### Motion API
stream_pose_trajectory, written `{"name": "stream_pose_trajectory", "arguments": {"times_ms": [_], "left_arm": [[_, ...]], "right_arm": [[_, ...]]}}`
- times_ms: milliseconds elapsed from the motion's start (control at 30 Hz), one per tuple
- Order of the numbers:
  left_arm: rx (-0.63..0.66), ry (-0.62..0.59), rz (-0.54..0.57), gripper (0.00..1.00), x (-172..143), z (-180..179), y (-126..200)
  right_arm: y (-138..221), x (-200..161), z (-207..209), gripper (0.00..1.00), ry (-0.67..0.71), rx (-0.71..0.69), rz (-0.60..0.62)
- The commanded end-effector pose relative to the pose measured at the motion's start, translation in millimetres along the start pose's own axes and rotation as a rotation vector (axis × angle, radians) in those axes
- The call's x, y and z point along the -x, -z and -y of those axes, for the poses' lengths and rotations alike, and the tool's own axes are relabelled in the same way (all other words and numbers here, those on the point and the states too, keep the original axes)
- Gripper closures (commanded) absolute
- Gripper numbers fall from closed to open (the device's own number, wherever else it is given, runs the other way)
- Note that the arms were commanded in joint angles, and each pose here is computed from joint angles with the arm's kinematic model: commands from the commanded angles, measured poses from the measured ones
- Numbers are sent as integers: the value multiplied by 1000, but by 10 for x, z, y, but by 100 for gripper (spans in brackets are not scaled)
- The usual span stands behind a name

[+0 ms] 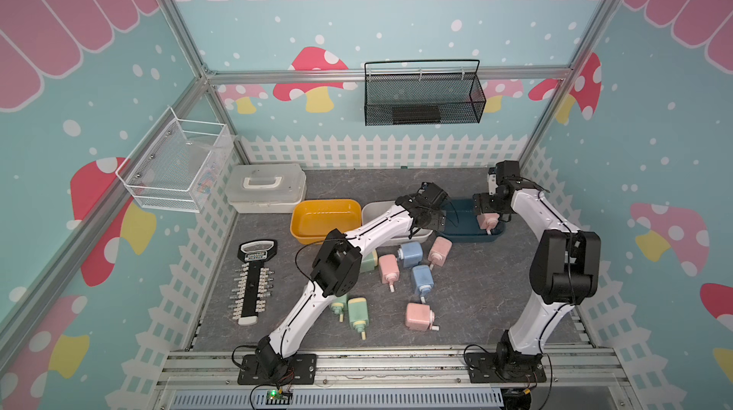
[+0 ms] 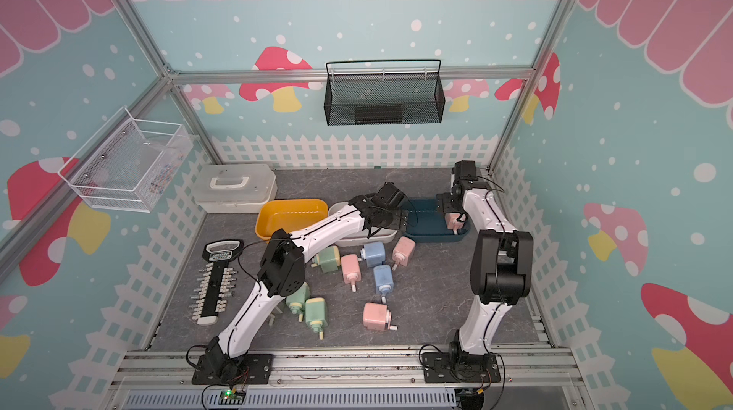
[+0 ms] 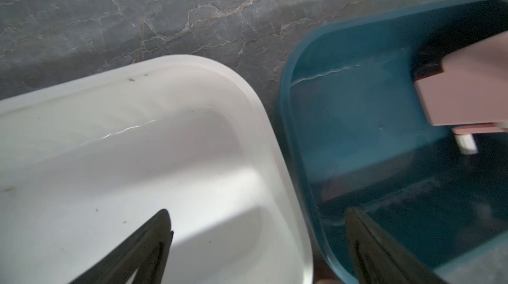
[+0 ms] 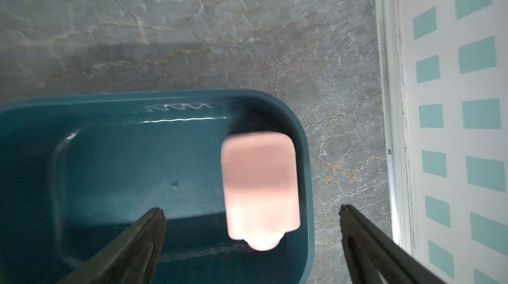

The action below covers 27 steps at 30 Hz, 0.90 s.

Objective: Place the pencil sharpeners by color into the storage box
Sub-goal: Place the pencil sharpener in the storage box.

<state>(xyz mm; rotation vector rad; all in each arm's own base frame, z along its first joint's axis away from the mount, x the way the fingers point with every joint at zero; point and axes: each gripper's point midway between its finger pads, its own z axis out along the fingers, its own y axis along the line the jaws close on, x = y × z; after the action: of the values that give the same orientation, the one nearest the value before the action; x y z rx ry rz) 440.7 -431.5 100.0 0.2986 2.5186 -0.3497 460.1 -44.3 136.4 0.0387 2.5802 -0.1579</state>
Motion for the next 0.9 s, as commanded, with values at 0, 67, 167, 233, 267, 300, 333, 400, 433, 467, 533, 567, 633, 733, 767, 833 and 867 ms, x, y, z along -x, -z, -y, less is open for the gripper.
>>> {"name": "stream_pose_trajectory", "arguments": {"times_ms": [0,67,167,233,267,300,333,400,433,467,533,567,633,733,767,833,867], "left_arm": [[-69,-33,35,1,159,151,414],[-92,-55,31,1,132,201,521],[-116,-77,29,1,94,227,693],[-124,-79,23,1,42,198,779],[-126,-78,24,1,20,177,826],[-130,-75,32,1,6,156,886],[-139,-74,39,1,-24,136,934],[-153,-73,52,1,-73,96,1035],[-161,-74,56,1,-97,76,1085],[-170,-80,62,1,-114,64,1141],[-178,-91,67,1,-189,18,1198],[-178,-94,73,1,-220,-19,1233],[-181,-99,83,1,-284,-80,1287],[-192,-113,89,1,-397,-180,1344],[-197,-119,87,1,-438,-209,1364],[-217,-123,85,1,-486,-267,1399],[-223,-122,84,1,-508,-304,1412]], "right_arm": [[192,66,-166,1,-67,83,76],[314,43,-285,1,-68,145,101],[497,23,-429,1,-78,220,160],[610,-48,-487,4,-94,234,185],[673,-65,-510,4,-102,242,198],[719,-117,-551,4,-114,250,204],[774,-162,-579,4,-131,254,212],[834,-261,-646,2,-156,260,216],[839,-316,-704,1,-152,269,221],[843,-362,-730,1,-157,265,219],[814,-459,-750,1,-207,250,185],[806,-495,-818,1,-208,269,172],[794,-575,-942,1,-203,280,160],[800,-705,-1068,1,-194,266,155],[813,-744,-1119,1,-196,275,161],[847,-805,-1192,1,-219,300,178],[864,-846,-1228,1,-227,313,180]]}}
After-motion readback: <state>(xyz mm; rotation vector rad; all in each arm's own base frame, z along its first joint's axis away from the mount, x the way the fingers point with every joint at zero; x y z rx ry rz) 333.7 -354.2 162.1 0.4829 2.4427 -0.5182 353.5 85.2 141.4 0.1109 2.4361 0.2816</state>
